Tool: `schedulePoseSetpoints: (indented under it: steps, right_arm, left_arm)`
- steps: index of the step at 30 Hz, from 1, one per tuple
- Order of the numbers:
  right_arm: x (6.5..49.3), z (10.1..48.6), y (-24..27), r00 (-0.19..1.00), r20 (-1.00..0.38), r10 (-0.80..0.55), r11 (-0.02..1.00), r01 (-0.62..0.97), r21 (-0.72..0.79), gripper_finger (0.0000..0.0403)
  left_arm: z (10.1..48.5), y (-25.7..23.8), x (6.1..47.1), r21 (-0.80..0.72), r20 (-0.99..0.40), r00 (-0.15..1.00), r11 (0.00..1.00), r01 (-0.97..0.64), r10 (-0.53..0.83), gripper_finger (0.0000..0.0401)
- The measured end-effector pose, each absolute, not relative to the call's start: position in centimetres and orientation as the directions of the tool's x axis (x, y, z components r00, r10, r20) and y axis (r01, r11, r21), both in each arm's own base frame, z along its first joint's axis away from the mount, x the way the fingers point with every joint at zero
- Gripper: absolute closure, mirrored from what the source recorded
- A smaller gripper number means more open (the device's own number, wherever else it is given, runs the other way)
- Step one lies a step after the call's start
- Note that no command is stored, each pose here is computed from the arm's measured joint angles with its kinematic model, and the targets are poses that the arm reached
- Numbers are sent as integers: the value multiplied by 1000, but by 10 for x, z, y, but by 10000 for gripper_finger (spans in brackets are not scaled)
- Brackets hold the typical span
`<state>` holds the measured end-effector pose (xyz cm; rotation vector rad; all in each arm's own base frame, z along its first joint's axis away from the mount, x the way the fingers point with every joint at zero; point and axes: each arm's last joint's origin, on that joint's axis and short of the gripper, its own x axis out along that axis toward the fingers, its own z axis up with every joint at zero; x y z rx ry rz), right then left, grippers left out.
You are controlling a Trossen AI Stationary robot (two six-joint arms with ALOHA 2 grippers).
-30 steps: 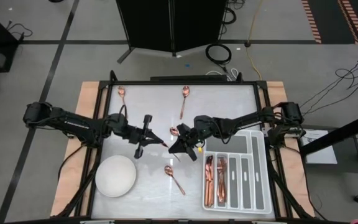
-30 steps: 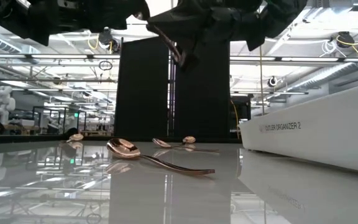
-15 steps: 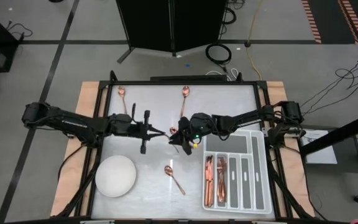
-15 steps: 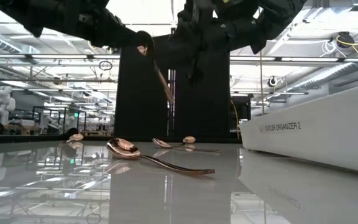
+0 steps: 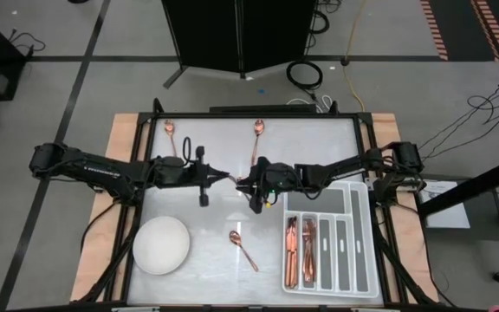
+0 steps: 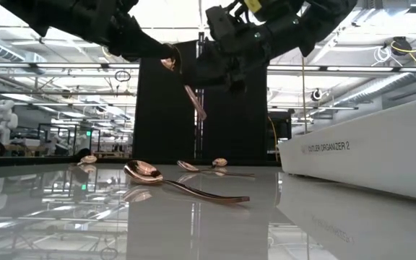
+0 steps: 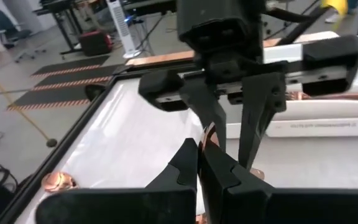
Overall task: Sort silverware
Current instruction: Put the brown spoon in the white silverware organizer
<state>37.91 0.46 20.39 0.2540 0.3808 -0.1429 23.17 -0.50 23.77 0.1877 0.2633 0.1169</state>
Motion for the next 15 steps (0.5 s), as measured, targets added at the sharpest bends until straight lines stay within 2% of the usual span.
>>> schedulePoseSetpoints:
  steps: [8, 15]
  right_arm:
    - [379, 204, 6, 914, -383, -133, 957, 219, 190, 352]
    - [379, 203, 6, 912, -385, -139, 956, 225, 189, 397]
  left_arm:
    - [239, -1, 232, 152, -233, 958, 979, -133, 167, 401]
    - [238, 0, 232, 177, -252, 953, 976, -127, 170, 401]
